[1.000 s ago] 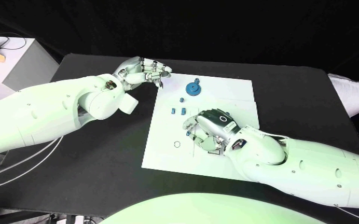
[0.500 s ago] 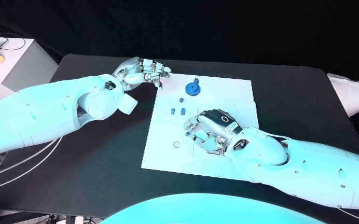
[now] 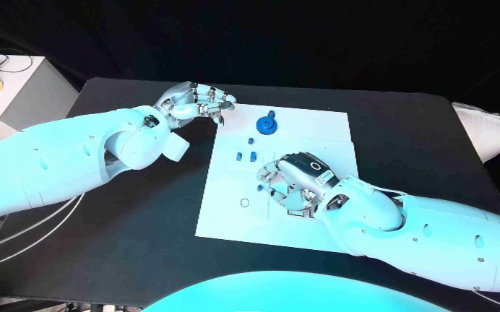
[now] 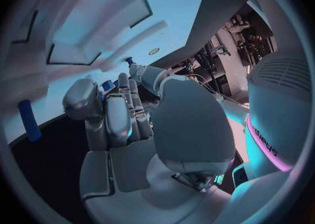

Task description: Assemble the parts on the task board

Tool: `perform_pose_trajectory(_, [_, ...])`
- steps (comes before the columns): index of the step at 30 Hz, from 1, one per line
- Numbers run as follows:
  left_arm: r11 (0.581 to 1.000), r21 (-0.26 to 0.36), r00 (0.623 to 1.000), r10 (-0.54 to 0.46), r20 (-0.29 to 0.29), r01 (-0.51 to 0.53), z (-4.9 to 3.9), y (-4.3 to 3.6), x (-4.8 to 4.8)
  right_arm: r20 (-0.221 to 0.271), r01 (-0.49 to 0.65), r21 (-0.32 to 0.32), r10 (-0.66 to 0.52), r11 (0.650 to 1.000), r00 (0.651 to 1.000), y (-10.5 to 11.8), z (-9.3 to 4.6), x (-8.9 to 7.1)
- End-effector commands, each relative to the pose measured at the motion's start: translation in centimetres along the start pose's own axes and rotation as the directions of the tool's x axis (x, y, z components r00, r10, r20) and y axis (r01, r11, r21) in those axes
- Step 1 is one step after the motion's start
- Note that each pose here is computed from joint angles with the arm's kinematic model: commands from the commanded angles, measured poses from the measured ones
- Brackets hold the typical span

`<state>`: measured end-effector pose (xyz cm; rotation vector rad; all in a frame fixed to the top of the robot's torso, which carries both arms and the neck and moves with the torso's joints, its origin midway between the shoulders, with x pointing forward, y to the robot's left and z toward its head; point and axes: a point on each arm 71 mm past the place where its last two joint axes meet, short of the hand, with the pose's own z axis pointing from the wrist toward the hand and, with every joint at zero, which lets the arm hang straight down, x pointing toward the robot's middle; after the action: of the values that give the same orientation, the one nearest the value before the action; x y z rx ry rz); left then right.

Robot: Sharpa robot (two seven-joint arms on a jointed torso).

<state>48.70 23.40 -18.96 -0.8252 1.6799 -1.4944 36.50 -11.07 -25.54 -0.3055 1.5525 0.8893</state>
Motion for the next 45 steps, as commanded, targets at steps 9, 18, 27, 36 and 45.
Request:
perform_pose_trajectory(9, [1.0,0.009,1.0,-0.011,-0.013,0.011,0.11,-0.04,0.22,-0.039,-0.066,0.132,0.072,0.989,0.997,-4.3,-0.1,-5.0])
perform_pose_trajectory(18, [1.0,0.01,1.0,-0.014,-0.015,0.014,0.2,0.11,0.37,-0.136,0.0,0.181,0.025,0.983,0.99,-7.8,-1.2,-8.5])
perform_pose_trajectory(27, [1.0,0.008,1.0,-0.016,-0.016,0.016,0.2,0.24,0.43,-0.217,0.152,0.167,-0.114,0.974,0.969,-8.5,-2.1,-8.7])
perform_pose_trajectory(36, [1.0,0.007,1.0,-0.018,-0.018,0.018,0.2,0.35,0.5,-0.222,0.211,0.174,-0.171,0.962,0.96,-8.5,-2.4,-8.2])
perform_pose_trajectory(45, [1.0,0.004,1.0,-0.018,-0.016,0.018,0.13,0.43,0.41,-0.201,0.213,0.173,-0.177,0.962,0.963,-8.3,-2.1,-7.8])
